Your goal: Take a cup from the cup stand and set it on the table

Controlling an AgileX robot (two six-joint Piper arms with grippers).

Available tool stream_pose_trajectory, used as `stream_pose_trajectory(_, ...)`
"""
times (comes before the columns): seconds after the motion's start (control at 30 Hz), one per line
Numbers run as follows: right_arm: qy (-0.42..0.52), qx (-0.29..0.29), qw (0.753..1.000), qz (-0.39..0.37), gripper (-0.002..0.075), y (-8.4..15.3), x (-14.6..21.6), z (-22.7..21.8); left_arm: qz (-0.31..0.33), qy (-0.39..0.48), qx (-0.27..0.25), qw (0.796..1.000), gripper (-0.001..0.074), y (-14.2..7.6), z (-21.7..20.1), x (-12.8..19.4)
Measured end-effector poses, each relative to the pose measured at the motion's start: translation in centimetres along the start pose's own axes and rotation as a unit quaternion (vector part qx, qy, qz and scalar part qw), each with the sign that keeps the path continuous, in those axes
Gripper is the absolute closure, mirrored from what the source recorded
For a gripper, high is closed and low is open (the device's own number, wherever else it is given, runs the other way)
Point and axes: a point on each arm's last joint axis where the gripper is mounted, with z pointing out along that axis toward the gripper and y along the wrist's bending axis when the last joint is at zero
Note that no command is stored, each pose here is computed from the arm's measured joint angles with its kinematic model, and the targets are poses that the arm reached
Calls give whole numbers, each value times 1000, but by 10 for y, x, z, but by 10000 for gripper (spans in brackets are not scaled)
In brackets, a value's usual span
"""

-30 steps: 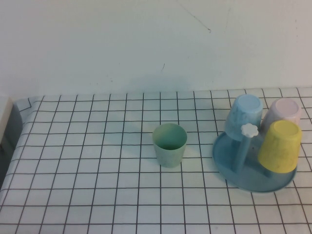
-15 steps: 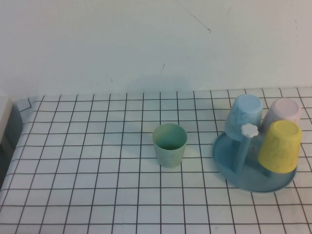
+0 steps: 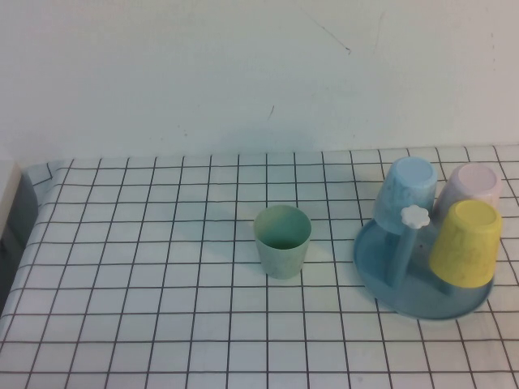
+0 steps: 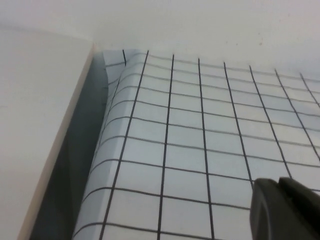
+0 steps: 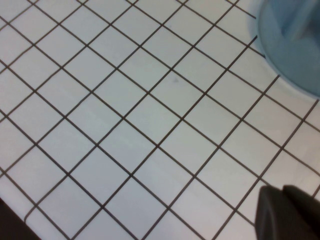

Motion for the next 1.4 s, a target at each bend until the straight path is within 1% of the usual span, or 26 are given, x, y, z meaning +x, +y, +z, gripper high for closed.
stream_pose_trajectory(0.2,0,0,1000,0,727,0,0,0,58,15,-3,998,737,1,0,2)
stream_pose_trajectory(0.43,0,0,1000,0,727,0,0,0,72,16,-4,997,737,1,0,2)
stream_pose_trajectory(0.6,0,0,1000,0,727,0,0,0,112,17,-2,994,737,1,0,2)
stream_pose_trajectory(1.4,2,-1,1000,0,727,0,0,0,108,18,-2,994,737,1,0,2)
